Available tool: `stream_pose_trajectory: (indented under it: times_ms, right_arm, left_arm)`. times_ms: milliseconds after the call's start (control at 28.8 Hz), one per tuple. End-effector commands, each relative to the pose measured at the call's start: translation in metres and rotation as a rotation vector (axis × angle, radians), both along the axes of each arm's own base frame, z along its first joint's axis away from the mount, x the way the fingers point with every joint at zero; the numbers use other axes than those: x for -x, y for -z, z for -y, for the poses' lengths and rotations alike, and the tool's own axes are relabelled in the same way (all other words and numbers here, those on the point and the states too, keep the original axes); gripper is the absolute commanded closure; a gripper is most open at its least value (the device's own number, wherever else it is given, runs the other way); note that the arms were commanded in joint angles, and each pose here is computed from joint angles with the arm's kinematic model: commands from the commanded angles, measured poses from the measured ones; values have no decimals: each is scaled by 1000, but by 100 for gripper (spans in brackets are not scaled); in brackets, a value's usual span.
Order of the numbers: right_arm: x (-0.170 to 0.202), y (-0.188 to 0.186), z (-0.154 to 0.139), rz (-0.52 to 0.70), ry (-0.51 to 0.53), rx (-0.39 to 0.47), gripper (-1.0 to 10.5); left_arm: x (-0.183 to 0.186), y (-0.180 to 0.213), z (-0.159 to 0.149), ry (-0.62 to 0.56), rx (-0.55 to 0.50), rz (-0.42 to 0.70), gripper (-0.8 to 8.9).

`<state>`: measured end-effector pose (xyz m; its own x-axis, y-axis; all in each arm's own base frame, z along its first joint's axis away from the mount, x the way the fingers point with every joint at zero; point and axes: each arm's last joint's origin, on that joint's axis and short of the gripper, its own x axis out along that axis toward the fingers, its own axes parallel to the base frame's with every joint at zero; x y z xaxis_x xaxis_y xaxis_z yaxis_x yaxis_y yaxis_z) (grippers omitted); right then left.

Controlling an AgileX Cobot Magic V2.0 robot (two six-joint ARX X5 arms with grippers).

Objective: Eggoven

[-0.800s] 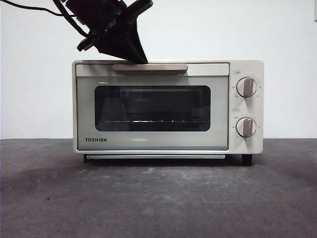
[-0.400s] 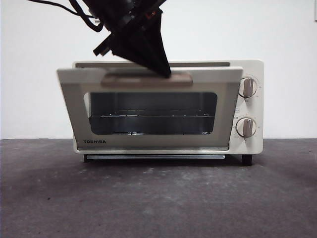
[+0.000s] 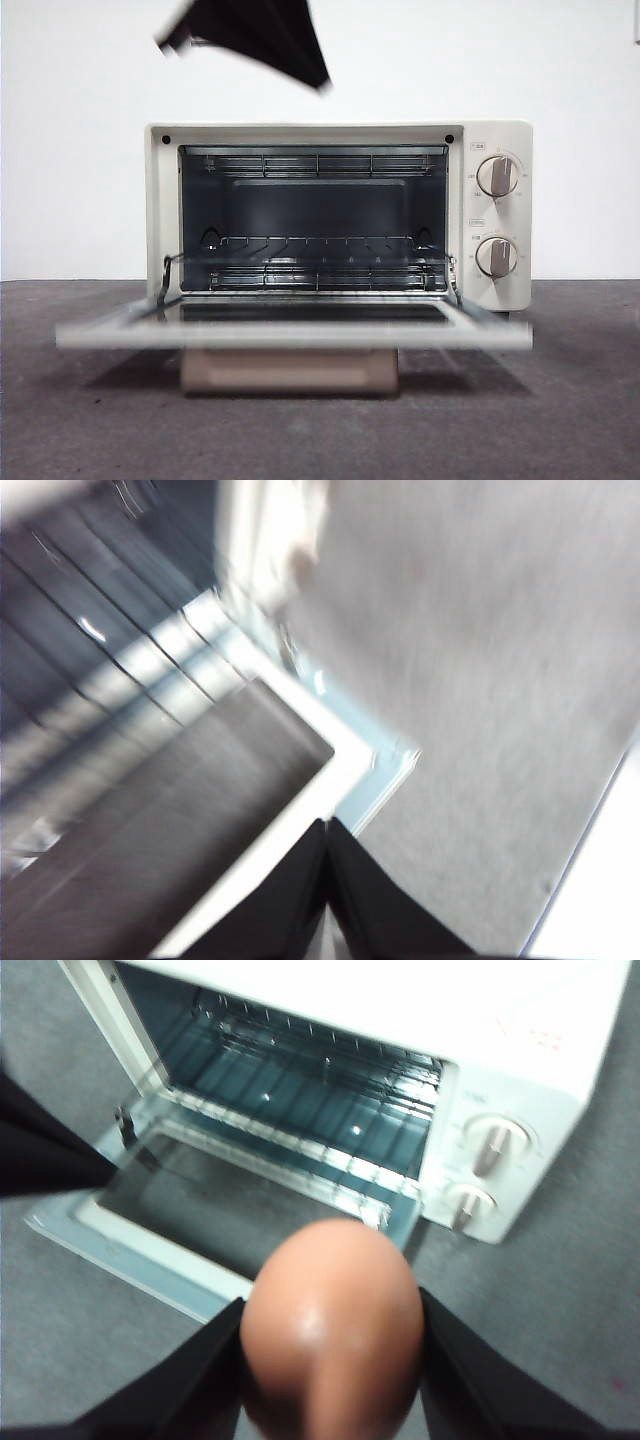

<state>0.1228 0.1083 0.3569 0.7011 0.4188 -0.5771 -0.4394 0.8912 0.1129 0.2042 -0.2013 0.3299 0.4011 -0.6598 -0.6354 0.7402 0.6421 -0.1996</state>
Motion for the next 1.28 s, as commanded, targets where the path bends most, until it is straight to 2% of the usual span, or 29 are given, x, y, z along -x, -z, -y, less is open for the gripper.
stream_pose_trajectory:
  times_ms: [35, 208, 486, 728, 902, 1283]
  right_arm:
    - [-11, -1, -13, 8, -35, -16, 944]
    - [-45, 25, -37, -41, -82, -58, 944]
    - [-91, 71, -57, -74, -54, -75, 944]
    - [-125, 104, -72, -82, -23, -71, 944]
    - [-148, 126, -79, -58, 4, -82, 944]
    - [-164, 152, -83, -74, 61, -52, 944]
  left_arm:
    - [6, -20, -21, -47, 35, 36, 806]
    - [35, -50, -82, -178, 100, 122, 806]
    - [76, -20, -130, -322, 131, 122, 807]
    - [106, 11, -148, -378, 161, 81, 807]
    - [123, 12, -156, -379, 165, 82, 807]
    - [128, 11, -158, -387, 186, 89, 807]
